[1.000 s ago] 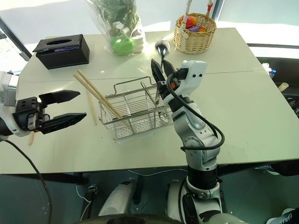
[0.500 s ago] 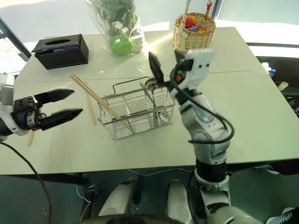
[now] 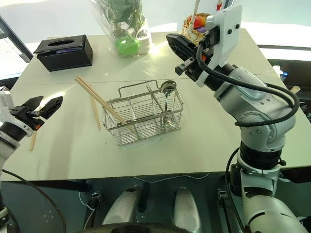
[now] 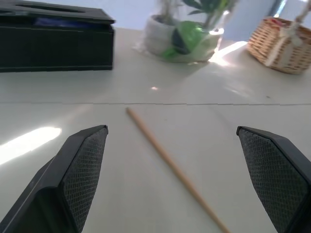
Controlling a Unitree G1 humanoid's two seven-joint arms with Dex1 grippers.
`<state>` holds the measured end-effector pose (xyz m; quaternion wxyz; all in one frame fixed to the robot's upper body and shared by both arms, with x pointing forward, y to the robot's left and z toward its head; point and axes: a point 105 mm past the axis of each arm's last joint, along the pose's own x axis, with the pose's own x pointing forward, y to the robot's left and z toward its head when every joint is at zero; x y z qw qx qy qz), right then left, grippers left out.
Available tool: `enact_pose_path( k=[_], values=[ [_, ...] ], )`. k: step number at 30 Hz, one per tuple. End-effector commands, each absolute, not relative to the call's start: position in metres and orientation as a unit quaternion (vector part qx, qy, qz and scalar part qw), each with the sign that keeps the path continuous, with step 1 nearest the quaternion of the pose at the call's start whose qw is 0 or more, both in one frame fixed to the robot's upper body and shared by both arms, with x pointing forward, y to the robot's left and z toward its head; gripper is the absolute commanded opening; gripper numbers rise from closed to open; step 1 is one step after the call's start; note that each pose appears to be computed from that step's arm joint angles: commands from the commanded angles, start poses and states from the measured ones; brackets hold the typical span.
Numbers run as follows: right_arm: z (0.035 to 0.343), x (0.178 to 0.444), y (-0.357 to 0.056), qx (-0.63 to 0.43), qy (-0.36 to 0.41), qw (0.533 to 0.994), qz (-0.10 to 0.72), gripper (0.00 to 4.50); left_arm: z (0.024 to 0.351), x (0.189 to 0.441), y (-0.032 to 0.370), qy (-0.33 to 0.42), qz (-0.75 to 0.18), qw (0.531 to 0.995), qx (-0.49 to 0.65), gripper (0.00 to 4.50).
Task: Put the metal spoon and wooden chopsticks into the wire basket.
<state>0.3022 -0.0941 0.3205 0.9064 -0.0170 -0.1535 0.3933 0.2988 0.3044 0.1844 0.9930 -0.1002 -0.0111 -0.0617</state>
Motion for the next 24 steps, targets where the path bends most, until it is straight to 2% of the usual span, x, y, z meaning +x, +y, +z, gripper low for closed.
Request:
enact_pose_path(
  k=[1,5,9,15,20,24],
  values=[
    [0.318,0.271,-0.081,-0.038,-0.119,0.862,0.491,0.02,0.176,0.308,0.308,-0.01,0.017,0.989,-0.145,4.5],
    [0.298,0.258,-0.087,-0.07,-0.046,0.839,0.537,0.02,0.16,0.32,0.275,0.003,0.03,0.989,-0.147,4.5],
    [0.3,0.253,-0.096,-0.082,-0.02,0.83,0.551,0.02,0.152,0.329,0.25,0.025,0.031,0.99,-0.134,4.5],
    [0.301,0.254,-0.105,-0.104,-0.01,0.831,0.546,0.02,0.164,0.339,0.248,0.024,0.057,0.994,-0.089,4.5],
    [0.299,0.254,-0.105,-0.11,-0.009,0.83,0.547,0.02,0.164,0.348,0.255,0.067,0.102,0.992,-0.019,4.5],
    [0.3,0.253,-0.104,-0.11,-0.011,0.827,0.552,0.02,0.166,0.361,0.25,0.084,0.114,0.99,-0.02,4.5]
  ],
)
